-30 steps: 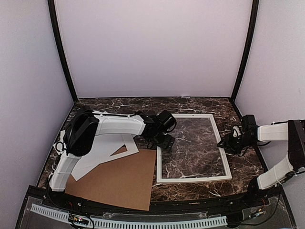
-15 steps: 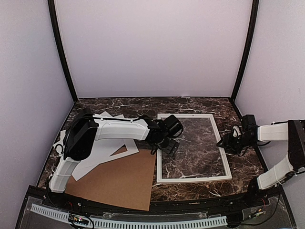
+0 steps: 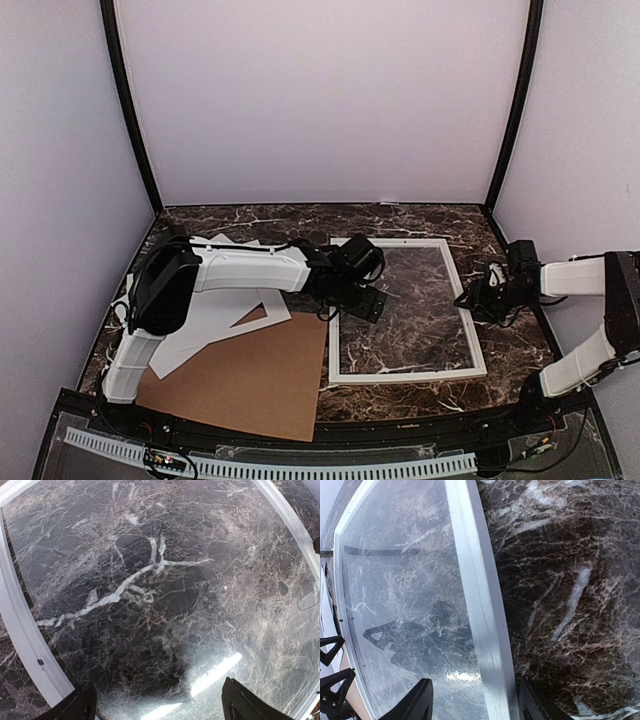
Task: Put the photo into the frame
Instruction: Pick up the glass panel from the frame body.
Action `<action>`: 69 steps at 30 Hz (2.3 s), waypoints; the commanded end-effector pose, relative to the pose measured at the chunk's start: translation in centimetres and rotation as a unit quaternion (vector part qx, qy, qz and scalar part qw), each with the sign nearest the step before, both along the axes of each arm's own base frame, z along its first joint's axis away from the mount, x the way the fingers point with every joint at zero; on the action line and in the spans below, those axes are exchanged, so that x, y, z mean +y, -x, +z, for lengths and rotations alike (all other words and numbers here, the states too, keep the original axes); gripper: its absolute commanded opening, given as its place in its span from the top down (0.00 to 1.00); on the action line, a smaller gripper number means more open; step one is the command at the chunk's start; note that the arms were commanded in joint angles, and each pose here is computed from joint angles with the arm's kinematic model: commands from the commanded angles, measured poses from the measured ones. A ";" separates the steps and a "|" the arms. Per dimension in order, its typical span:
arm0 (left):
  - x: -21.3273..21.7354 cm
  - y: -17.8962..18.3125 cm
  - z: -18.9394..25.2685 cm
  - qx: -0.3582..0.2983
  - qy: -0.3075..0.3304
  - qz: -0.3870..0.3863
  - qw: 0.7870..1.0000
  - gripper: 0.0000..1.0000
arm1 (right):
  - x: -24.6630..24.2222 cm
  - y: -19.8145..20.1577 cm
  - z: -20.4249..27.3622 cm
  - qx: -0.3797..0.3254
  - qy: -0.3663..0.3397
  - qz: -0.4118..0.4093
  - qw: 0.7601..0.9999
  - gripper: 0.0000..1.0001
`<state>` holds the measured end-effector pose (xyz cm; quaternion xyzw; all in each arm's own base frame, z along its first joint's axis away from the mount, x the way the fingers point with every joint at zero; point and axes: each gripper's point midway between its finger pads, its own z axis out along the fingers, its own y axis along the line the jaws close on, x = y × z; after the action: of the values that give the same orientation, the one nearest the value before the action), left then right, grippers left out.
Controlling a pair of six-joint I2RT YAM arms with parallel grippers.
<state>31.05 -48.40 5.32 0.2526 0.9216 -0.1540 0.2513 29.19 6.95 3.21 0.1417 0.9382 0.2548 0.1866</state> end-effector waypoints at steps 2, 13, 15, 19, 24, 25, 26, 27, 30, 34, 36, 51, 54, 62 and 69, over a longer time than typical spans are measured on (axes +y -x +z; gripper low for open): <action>0.3 0.2 0.7 0.008 0.010 0.019 1.000 0.11 | -0.7 -0.8 0.9 -0.016 0.010 -0.007 1.000 0.41; 0.6 0.8 -1.5 0.035 0.005 0.031 0.999 0.11 | -0.9 -1.3 0.7 -0.014 0.005 -0.009 1.000 0.42; 0.5 1.1 -1.9 0.044 0.007 0.031 0.999 0.11 | -0.8 -1.2 0.6 -0.012 0.001 -0.008 1.000 0.42; 0.3 1.5 -2.5 0.057 0.013 0.029 0.998 0.11 | -0.7 -1.2 0.5 -0.011 -0.002 -0.009 1.000 0.42; -0.7 2.3 -3.0 0.080 0.034 0.013 0.996 0.11 | -0.5 -1.2 0.4 -0.011 -0.010 -0.006 1.000 0.42; -1.3 2.6 -2.8 0.087 0.050 0.003 0.995 0.11 | -0.4 -1.2 0.5 -0.013 -0.012 -0.006 1.000 0.42; -1.5 2.8 -3.0 0.094 0.056 -0.002 0.994 0.11 | -0.4 -1.2 0.5 -0.013 -0.012 -0.006 1.000 0.42; -2.1 3.2 -3.0 0.103 0.068 -0.011 0.992 0.11 | -0.4 -1.2 0.6 -0.015 -0.011 -0.006 1.000 0.42; -3.0 3.7 -3.5 0.123 0.083 -0.025 0.989 0.12 | -0.4 -1.3 0.7 -0.016 -0.010 -0.006 1.000 0.42; -4.0 4.3 -3.8 0.141 0.098 -0.042 0.984 0.14 | -0.5 -1.5 0.9 -0.018 -0.010 -0.004 1.000 0.43; -4.7 4.5 -3.8 0.145 0.110 -0.054 0.982 0.15 | -0.4 -1.5 1.0 -0.018 -0.010 -0.003 1.000 0.44; -11.3 8.2 -1.6 0.183 0.208 -0.198 0.940 0.21 | -0.3 -0.9 0.9 -0.013 -0.015 -0.006 1.000 0.54; -12.2 8.7 0.0 0.172 0.226 -0.226 0.932 0.22 | -0.9 -0.8 0.6 -0.008 0.003 -0.010 1.000 0.62; -12.3 8.0 3.2 0.121 0.223 -0.244 0.936 0.22 | -2.0 -0.8 0.6 -0.006 0.037 -0.019 0.999 0.82; -10.0 5.5 3.9 0.060 0.163 -0.194 0.966 0.22 | -3.7 -1.2 1.1 -0.008 0.064 -0.041 0.997 1.00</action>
<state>24.16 -59.76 4.88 0.3715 0.8235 -0.4039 0.1436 29.47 4.87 3.12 0.1574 0.9457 0.2138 0.1873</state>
